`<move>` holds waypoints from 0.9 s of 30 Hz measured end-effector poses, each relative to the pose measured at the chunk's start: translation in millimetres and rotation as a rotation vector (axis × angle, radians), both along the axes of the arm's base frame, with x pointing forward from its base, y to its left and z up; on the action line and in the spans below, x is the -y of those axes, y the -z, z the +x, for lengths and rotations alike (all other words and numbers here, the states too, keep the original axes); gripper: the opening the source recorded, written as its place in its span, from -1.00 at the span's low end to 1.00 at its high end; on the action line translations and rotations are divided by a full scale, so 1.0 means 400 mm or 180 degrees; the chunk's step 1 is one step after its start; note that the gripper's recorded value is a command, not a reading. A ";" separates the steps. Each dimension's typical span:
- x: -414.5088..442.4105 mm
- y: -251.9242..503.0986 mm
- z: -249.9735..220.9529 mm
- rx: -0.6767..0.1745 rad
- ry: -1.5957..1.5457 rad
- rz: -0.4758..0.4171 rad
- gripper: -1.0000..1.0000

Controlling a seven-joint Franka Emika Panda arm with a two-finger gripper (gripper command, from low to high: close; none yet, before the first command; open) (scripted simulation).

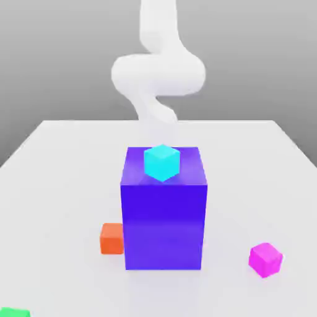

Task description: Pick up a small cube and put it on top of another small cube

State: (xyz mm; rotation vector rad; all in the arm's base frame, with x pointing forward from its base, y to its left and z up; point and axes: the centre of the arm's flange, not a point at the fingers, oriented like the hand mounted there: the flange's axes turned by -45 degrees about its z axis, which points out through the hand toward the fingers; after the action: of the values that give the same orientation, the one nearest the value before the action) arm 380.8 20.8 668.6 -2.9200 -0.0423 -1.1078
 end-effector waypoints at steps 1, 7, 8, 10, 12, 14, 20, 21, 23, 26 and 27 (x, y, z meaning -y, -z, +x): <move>-0.024 0.048 0.033 -0.0102 -0.0060 -0.0007 0.00; -0.174 0.337 0.158 -0.0673 -0.0396 -0.0084 0.00; -0.200 0.387 0.169 -0.0766 -0.0452 -0.0102 0.00; -0.252 0.488 0.182 -0.0952 -0.0565 -0.0142 0.00; -0.302 0.591 0.184 -0.1136 -0.0675 -0.0189 0.00; -0.350 0.693 0.175 -0.1319 -0.0785 -0.0242 0.00; -0.489 0.992 0.078 -0.1861 -0.1164 -0.0449 0.00; -0.501 1.040 0.058 -0.1953 -0.1203 -0.0481 0.00; -0.519 1.133 0.011 -0.2132 -0.1283 -0.0550 0.00; -0.530 1.236 -0.016 -0.2234 -0.1328 -0.0589 0.00; -0.531 1.266 -0.018 -0.2242 -0.1331 -0.0591 0.00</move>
State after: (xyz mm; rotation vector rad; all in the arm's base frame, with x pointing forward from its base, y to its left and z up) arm 373.8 233.0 162.3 -3.0554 -0.7254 -0.0038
